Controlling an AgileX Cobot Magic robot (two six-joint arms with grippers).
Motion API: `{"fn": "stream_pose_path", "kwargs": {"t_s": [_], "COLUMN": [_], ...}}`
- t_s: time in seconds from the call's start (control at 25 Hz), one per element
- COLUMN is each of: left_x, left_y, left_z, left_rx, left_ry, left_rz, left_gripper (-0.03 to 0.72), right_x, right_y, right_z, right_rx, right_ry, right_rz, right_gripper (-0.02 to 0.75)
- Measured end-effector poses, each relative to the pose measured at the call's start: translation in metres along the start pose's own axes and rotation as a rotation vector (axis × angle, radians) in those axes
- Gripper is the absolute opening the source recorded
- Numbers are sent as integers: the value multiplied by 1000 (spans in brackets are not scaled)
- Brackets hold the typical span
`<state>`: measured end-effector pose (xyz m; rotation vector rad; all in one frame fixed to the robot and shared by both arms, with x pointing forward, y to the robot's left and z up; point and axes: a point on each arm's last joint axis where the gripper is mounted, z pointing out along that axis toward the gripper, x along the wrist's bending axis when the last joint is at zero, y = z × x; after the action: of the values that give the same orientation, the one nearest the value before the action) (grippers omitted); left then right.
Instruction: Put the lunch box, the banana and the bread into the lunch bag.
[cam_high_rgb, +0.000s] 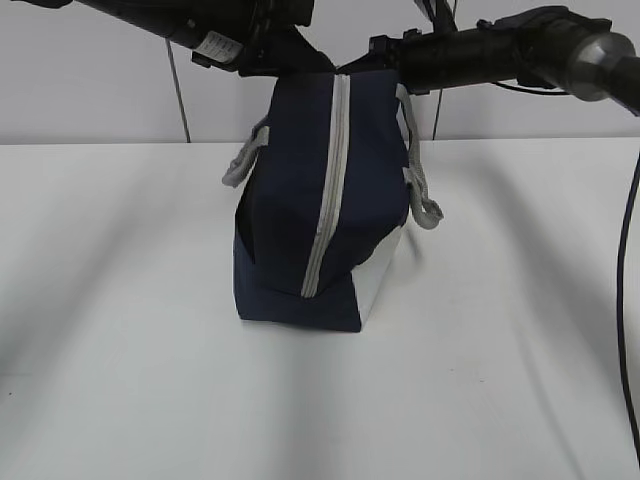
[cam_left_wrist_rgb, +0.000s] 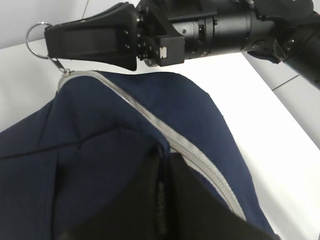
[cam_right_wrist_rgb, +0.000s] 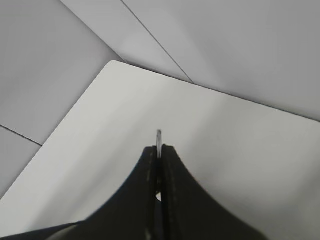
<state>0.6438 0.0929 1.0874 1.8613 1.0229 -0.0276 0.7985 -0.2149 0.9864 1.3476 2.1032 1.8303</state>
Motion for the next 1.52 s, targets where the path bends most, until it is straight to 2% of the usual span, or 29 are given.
{"fn": "stream_pose_path", "kwargs": {"t_s": [0.44,0.72,0.8,0.84,1.04,1.12,1.36,1.52], "left_x": [0,-1,-2,-2,-3,0,22,35], "left_y": [-1,-1,-1,-1,-1,-2,-2,1], "left_z": [0,0,-1,-1,-3,-3,-13,-21], "left_rx": [7,11,14,16,26,35,24,-7], "left_ry": [-5,-8,-11,-13,-8,21,123,155], "left_rz": [-2,-15,-28,-30,-57,-85,-272,-340], "left_gripper": [15,15,15,15,15,15,15,15], "right_x": [-6,-3,1,3,23,34,66,82], "right_y": [-14,-10,-3,0,22,32,54,58], "right_z": [5,3,-1,-2,-15,-22,-44,-57], "right_rx": [28,21,8,3,-28,-35,-53,-44], "right_ry": [-6,-7,-15,-14,0,17,35,43], "right_rz": [40,34,20,14,-35,-66,-135,-146], "right_gripper": [-16,-5,41,87,430,501,541,543]}}
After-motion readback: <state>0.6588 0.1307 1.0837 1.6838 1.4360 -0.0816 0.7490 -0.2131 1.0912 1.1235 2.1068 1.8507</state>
